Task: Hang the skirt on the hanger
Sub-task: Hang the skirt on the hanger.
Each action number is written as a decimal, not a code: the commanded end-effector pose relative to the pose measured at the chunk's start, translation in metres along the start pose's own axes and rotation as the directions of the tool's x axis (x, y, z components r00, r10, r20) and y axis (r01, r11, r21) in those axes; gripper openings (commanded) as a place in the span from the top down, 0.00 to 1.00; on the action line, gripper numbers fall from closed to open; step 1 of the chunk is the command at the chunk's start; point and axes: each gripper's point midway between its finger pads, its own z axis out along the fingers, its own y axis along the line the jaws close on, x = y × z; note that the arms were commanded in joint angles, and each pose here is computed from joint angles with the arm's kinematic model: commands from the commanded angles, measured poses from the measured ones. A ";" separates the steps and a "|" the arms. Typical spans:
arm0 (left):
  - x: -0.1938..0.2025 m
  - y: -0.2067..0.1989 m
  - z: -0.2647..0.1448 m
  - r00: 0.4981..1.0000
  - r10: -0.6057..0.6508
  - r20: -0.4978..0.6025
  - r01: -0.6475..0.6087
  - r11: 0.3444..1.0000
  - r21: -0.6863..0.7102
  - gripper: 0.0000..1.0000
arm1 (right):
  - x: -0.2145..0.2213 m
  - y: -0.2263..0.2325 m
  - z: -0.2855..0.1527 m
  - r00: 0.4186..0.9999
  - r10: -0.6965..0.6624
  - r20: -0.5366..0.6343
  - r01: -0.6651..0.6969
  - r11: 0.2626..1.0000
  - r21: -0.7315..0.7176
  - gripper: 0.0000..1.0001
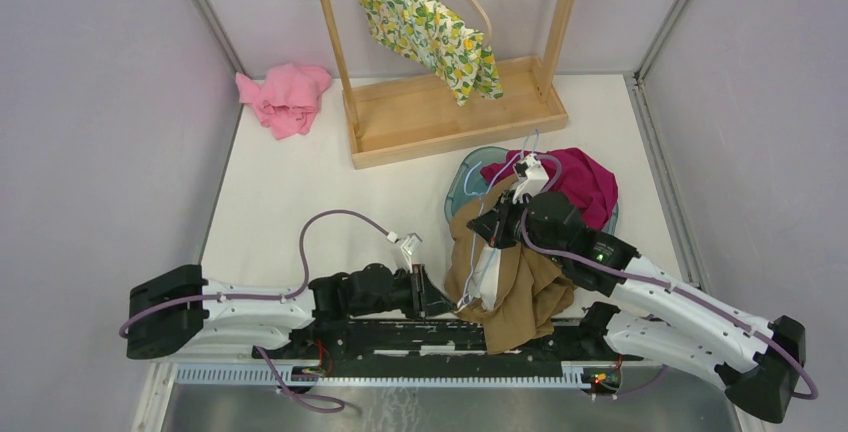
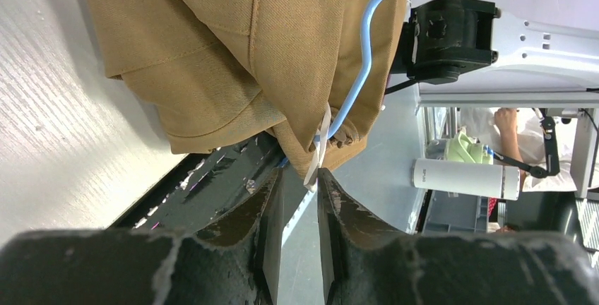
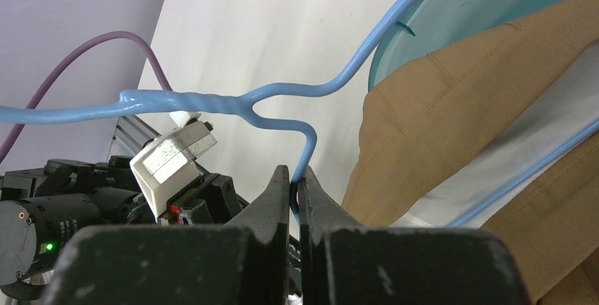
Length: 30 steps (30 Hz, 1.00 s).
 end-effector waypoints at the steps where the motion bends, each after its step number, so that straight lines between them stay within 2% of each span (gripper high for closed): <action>1: -0.016 -0.026 0.002 0.998 0.016 0.064 -0.020 0.997 0.070 0.70 | -0.018 0.001 -0.003 0.996 -0.033 0.083 0.033 0.999 0.004 0.99; 23: -0.017 -0.043 0.006 0.996 0.043 0.081 -0.052 0.993 0.102 0.68 | -0.018 0.001 -0.003 0.996 -0.033 0.085 0.033 0.999 -0.001 0.99; 30: -0.013 -0.044 0.009 0.996 0.059 0.071 -0.066 0.993 0.099 0.76 | -0.018 0.001 -0.004 0.996 -0.033 0.086 0.033 0.999 -0.003 0.99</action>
